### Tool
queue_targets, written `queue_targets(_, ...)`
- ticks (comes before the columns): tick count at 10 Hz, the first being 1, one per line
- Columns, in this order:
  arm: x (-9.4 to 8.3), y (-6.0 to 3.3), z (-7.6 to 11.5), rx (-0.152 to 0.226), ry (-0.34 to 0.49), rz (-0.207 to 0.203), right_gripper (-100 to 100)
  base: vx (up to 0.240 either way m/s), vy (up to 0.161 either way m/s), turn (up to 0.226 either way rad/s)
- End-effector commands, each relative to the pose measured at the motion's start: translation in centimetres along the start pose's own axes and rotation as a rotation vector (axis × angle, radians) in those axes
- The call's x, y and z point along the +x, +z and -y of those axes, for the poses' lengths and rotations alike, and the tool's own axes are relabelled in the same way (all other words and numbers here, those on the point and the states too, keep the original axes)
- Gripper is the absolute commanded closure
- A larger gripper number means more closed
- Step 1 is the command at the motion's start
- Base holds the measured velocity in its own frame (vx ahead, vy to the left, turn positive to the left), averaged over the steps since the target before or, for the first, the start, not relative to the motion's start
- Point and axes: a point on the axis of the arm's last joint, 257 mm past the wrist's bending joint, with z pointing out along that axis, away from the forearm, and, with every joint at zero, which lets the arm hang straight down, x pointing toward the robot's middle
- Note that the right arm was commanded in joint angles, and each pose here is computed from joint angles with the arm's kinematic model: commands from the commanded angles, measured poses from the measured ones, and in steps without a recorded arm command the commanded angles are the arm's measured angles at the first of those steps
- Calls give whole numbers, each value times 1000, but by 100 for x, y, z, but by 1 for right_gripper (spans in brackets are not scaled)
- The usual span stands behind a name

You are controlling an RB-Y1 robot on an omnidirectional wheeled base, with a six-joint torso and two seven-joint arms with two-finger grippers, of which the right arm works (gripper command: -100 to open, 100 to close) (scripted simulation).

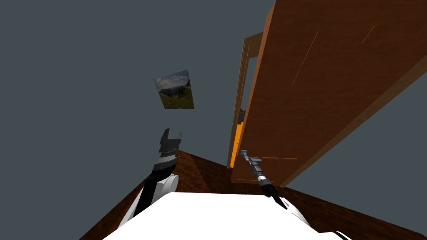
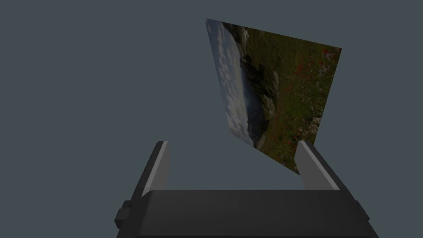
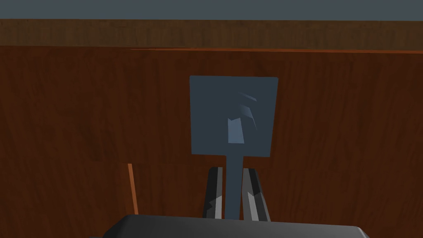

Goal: Pull the door open

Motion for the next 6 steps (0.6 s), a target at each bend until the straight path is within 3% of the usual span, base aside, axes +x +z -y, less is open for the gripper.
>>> queue_targets(1,-36,-92,8,-1,1,-10,100,-106,-30,104)
queue_targets(6,-155,-317,-8,-2,0,-37,100,-124,-42,104)
